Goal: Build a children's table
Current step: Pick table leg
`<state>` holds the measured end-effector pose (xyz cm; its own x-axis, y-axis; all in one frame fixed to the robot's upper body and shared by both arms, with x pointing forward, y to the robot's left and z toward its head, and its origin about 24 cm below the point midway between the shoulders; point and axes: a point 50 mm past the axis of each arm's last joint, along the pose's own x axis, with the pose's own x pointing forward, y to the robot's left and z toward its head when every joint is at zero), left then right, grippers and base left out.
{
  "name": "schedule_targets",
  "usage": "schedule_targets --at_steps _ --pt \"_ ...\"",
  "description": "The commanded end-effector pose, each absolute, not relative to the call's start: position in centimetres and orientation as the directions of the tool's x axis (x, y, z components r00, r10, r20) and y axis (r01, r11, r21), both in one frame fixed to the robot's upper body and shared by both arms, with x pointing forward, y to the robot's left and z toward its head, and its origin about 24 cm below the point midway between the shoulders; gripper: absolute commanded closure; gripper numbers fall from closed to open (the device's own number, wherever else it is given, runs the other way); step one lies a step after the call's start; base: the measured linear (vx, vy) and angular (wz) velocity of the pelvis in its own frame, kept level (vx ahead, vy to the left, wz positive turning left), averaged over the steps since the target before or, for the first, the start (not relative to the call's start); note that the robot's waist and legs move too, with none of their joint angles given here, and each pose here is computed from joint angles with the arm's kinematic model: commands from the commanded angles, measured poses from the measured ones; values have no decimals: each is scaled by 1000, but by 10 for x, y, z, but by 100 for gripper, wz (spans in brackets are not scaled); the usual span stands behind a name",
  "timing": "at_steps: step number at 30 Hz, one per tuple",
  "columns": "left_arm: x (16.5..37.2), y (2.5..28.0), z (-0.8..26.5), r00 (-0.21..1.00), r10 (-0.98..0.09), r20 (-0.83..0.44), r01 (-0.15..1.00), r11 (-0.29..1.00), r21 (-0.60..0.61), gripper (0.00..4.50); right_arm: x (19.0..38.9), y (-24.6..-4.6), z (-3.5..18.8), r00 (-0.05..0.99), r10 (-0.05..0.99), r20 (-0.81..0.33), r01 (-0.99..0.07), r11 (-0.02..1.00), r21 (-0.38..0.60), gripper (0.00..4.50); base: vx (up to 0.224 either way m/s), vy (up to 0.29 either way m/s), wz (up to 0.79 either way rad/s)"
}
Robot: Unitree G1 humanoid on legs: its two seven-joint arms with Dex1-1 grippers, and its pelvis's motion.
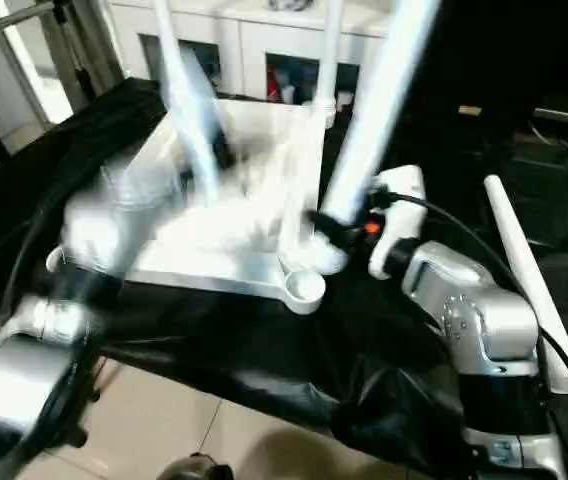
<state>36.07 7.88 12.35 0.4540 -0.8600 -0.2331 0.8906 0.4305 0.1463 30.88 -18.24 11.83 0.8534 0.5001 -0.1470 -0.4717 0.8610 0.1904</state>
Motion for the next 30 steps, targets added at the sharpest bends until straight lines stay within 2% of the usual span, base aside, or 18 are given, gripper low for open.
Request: schedule_targets --at_steps 1,6,9,15,16,19,30 --pt "354 83 109 347 -861 -373 935 286 211 170 307 -185 116 884 447 -135 -426 891 157 259 0 0 0" --pt "351 95 86 286 -812 -508 956 210 203 170 303 -182 107 892 430 -142 -409 900 153 259 0 0 0" --pt "349 97 78 233 -806 -543 972 179 152 170 301 -179 105 883 446 -148 -425 892 157 259 0 0 0" --pt "351 96 73 198 -800 -566 980 144 140 170 301 -176 103 879 453 -145 -433 889 151 259 0 0 0" --pt "352 96 72 192 -794 -576 981 136 140 198 300 -176 103 879 455 -144 -435 888 149 259 0 0 0" --pt "355 99 71 181 -771 -611 983 118 142 208 300 -175 103 875 462 -146 -443 884 146 259 0 0 0" --pt "358 107 71 146 -746 -650 989 107 99 307 297 -175 101 871 467 -151 -448 882 144 259 0 0 0"
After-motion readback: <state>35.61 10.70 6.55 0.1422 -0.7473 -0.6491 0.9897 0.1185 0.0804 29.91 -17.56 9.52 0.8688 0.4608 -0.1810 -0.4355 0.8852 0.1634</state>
